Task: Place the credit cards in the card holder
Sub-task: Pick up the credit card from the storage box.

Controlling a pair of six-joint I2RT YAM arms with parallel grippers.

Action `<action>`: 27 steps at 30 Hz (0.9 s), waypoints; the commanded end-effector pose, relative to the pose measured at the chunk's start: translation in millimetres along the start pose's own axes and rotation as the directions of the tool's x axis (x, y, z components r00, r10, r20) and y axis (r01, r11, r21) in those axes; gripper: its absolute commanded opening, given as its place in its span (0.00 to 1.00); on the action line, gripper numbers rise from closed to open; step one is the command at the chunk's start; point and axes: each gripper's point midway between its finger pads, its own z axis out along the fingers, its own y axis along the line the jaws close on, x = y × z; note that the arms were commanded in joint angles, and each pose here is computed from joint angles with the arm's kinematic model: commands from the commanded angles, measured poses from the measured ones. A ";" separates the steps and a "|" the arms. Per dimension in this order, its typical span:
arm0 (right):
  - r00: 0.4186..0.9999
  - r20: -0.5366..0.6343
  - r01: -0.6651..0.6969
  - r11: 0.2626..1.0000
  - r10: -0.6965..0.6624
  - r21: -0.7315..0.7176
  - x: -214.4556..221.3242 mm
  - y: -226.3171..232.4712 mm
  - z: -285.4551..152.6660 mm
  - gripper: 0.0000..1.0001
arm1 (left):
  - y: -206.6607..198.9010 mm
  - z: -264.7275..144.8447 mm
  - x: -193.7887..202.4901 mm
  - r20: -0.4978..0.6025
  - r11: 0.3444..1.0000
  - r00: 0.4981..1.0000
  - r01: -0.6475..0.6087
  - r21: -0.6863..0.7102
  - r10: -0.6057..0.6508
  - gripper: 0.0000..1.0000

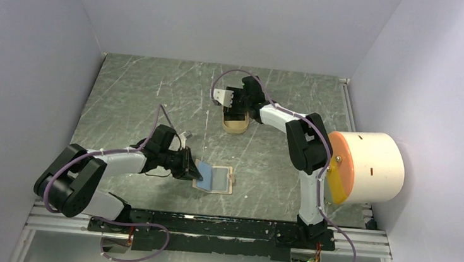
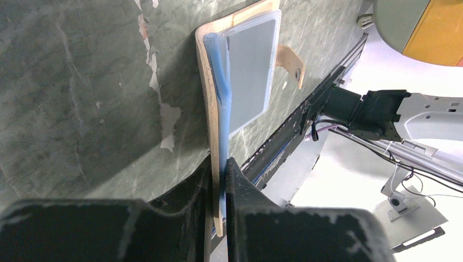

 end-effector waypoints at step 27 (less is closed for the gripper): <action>0.998 0.054 -0.023 1.000 0.023 -0.007 -25.0 -19.1 -34.1 0.02 | -4.1 0.5 2.0 0.002 0.999 1.000 -0.030 0.030 0.030 0.14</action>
